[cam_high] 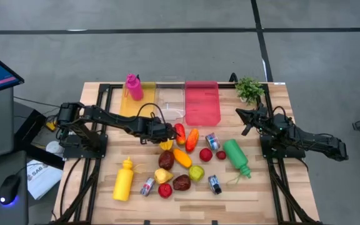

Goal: Pick & Place Food Item
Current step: Put the yellow starfruit into the pink bin

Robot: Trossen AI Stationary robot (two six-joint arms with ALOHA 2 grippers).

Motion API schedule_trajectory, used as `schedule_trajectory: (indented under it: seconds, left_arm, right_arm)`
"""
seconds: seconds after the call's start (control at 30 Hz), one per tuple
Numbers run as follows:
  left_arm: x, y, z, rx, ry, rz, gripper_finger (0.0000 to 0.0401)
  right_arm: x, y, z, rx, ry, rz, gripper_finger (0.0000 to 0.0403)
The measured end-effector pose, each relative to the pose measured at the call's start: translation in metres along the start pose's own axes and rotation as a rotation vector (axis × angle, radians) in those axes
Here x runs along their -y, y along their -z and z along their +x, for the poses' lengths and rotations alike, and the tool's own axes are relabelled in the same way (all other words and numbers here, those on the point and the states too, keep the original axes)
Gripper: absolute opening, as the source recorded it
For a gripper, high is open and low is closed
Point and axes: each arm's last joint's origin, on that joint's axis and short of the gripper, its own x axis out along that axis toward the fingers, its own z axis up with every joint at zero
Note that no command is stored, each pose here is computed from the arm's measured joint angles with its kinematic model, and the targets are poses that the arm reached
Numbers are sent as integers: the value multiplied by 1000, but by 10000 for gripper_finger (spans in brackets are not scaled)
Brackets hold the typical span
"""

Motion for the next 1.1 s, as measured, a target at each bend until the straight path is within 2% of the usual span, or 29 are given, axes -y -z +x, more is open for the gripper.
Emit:
schedule_trajectory:
  seconds: [0.23, 0.43, 0.67, 0.87, 0.97, 1.1]
  left_arm:
    - [5, 0, 2, 29, 83, -12, 6]
    - [11, -1, -5, 18, 163, 51, 3]
    - [11, -3, -30, -1, 217, 125, 2]
    - [8, -10, -65, 24, 313, 179, 2]
    - [8, -17, -86, 110, 388, 208, 3]
    - [9, -30, -112, 307, 484, 220, 2]
  right_arm:
    - [0, 0, 0, 0, 0, 0, 6]
    - [0, 0, 0, 0, 0, 0, 6]
    - [0, 0, 0, 3, 0, 1, 6]
    - [0, 0, 0, 3, 1, 3, 6]
    - [0, 0, 0, 4, 2, 4, 6]
    - [0, 0, 0, 3, 2, 3, 6]
